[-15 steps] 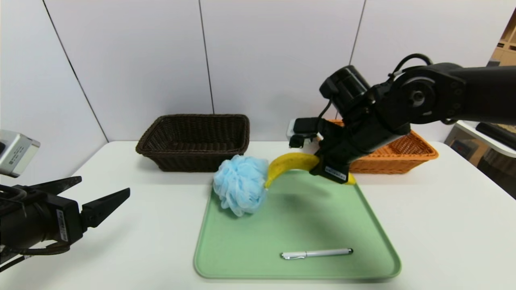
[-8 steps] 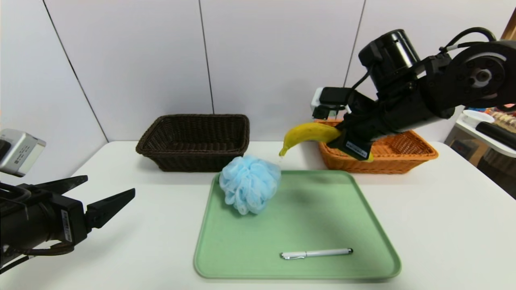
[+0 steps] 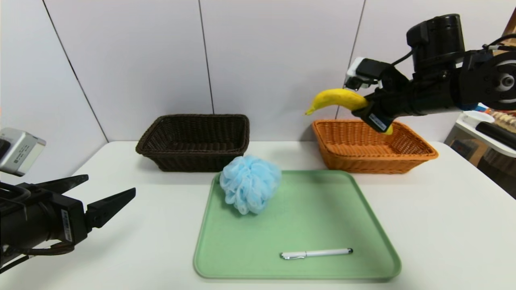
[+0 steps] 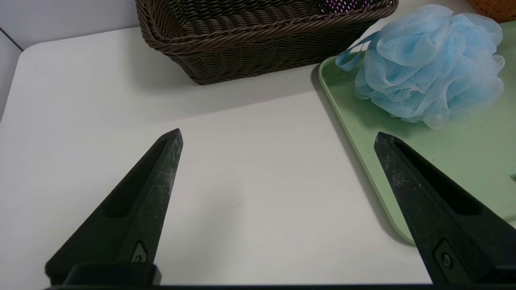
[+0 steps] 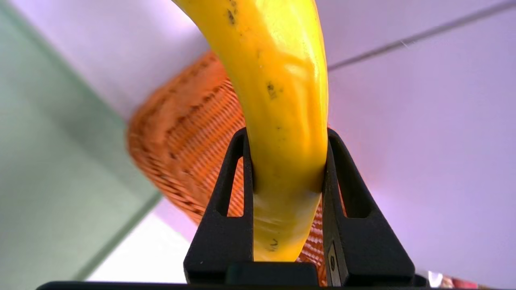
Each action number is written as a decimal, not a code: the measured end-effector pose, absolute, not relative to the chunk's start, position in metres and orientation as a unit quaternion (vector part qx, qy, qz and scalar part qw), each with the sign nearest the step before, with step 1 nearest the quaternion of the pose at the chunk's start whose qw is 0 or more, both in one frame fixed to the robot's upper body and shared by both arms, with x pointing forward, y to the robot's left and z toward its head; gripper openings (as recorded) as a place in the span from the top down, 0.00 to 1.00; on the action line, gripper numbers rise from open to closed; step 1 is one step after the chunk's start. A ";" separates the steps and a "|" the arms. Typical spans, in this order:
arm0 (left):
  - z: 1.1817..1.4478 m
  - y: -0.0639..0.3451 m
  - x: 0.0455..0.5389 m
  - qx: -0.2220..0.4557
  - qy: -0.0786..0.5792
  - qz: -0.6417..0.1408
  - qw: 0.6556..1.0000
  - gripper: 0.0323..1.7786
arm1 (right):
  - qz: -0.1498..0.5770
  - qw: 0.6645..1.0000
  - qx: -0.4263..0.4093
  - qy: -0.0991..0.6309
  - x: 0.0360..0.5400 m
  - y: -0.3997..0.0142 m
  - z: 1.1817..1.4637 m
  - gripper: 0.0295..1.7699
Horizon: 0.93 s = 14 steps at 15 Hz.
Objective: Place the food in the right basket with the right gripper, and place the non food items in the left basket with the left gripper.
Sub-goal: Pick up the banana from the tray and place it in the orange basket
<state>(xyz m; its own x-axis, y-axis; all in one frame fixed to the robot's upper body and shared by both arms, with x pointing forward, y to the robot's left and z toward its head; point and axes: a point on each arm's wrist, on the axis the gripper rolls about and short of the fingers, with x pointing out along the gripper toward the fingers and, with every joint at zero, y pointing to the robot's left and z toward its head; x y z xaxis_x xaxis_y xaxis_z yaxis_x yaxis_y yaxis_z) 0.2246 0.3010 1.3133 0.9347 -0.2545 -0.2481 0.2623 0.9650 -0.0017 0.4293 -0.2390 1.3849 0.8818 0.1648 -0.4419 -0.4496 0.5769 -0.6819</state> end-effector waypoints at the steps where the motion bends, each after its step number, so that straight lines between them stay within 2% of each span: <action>1: 1.313 0.301 0.225 0.016 0.124 -0.131 0.983 0.05 | 0.161 0.878 -0.422 0.158 0.433 -0.246 1.386 0.75; 9: 1.311 0.301 0.225 0.016 0.128 -0.128 0.983 0.05 | 0.061 0.911 -0.395 0.104 0.460 -0.293 1.366 0.75; 14: 1.309 0.301 0.225 0.016 0.133 -0.129 0.983 0.05 | 0.023 0.937 -0.329 0.116 0.474 -0.309 1.355 0.75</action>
